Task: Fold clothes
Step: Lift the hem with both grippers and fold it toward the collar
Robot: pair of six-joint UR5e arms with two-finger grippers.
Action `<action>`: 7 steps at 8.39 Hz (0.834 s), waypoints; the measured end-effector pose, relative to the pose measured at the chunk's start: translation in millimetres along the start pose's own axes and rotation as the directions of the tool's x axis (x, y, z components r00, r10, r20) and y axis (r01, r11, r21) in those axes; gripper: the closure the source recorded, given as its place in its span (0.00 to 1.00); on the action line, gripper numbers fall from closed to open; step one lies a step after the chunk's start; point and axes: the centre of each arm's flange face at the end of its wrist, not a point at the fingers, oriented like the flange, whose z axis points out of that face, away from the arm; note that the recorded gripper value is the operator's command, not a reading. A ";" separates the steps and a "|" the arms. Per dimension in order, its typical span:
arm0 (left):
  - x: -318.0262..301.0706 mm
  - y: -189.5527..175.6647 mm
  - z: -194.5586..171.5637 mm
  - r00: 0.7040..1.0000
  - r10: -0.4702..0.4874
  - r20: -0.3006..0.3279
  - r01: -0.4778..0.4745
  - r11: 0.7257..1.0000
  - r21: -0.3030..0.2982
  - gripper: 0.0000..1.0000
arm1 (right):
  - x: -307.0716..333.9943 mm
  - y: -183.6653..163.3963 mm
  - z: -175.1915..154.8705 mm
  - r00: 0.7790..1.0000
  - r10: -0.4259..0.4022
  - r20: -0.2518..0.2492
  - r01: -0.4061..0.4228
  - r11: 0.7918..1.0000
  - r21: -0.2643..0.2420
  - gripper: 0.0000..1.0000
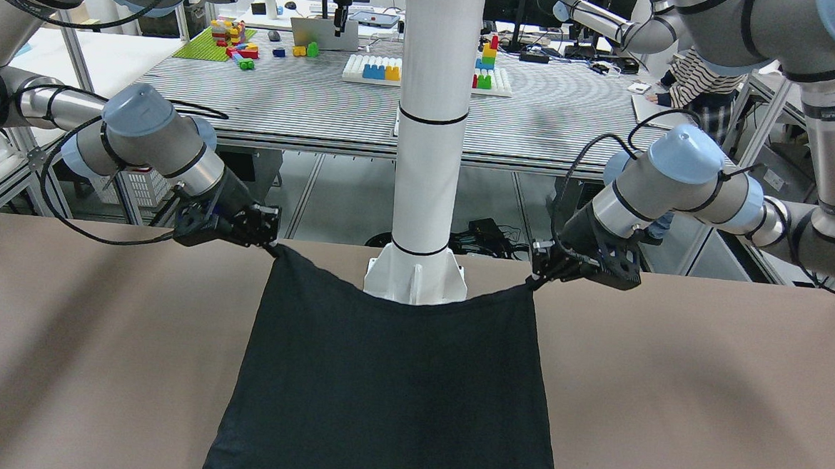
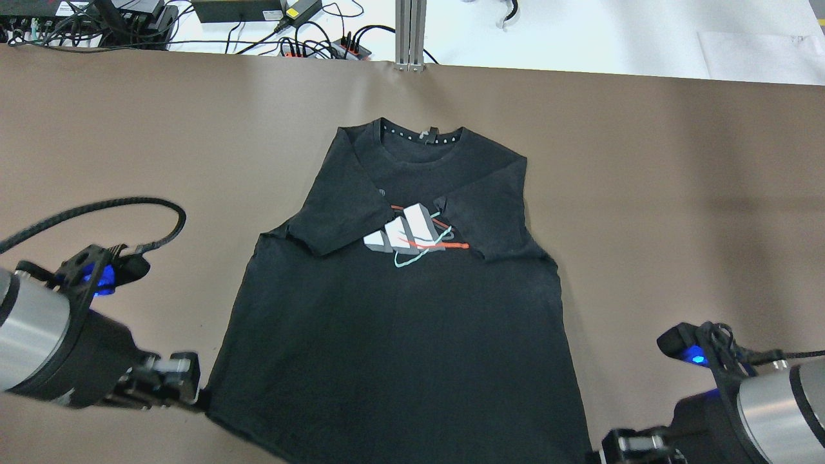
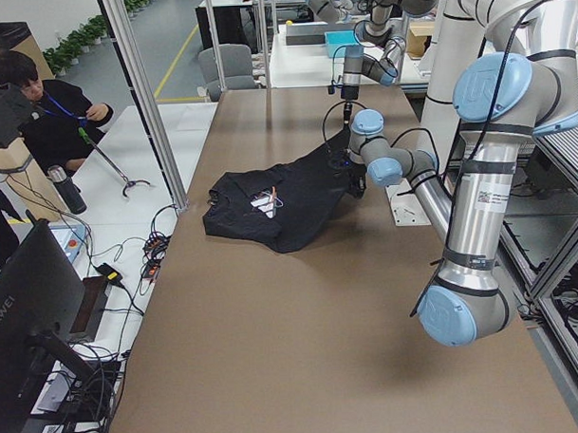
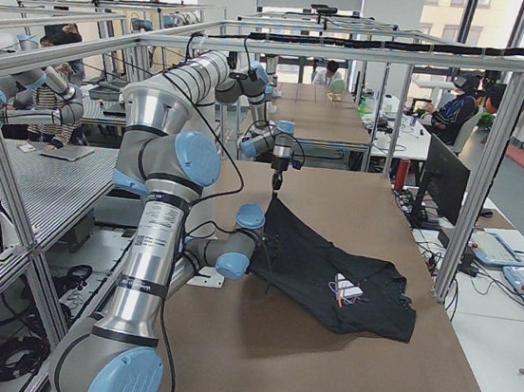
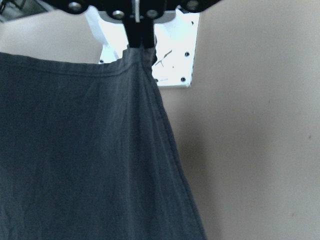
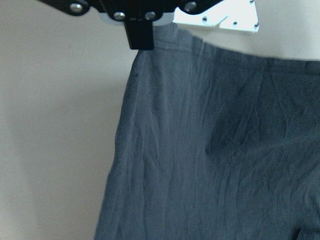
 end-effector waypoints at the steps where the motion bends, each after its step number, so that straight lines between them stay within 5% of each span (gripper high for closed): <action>1: -4.2 32.5 -6.6 0.999 0.038 -0.012 -0.038 0.997 -0.072 1.00 | -9.3 24.5 -3.4 0.999 -0.032 0.023 0.034 0.995 -0.090 1.00; 3: -10.8 65.6 -16.9 0.997 0.074 -0.024 -0.076 0.988 -0.137 1.00 | -16.2 47.8 -1.8 0.998 -0.060 0.037 0.065 0.983 -0.173 1.00; 4: -13.1 61.1 -14.2 0.998 0.065 -0.013 -0.066 0.990 -0.127 1.00 | -13.4 44.5 0.4 0.999 -0.047 0.015 0.049 0.986 -0.159 1.00; 7: -15.4 -27.8 13.2 0.998 0.014 0.055 -0.016 0.999 0.038 1.00 | 16.7 -14.4 17.9 0.994 0.042 -0.098 -0.042 0.999 0.001 1.00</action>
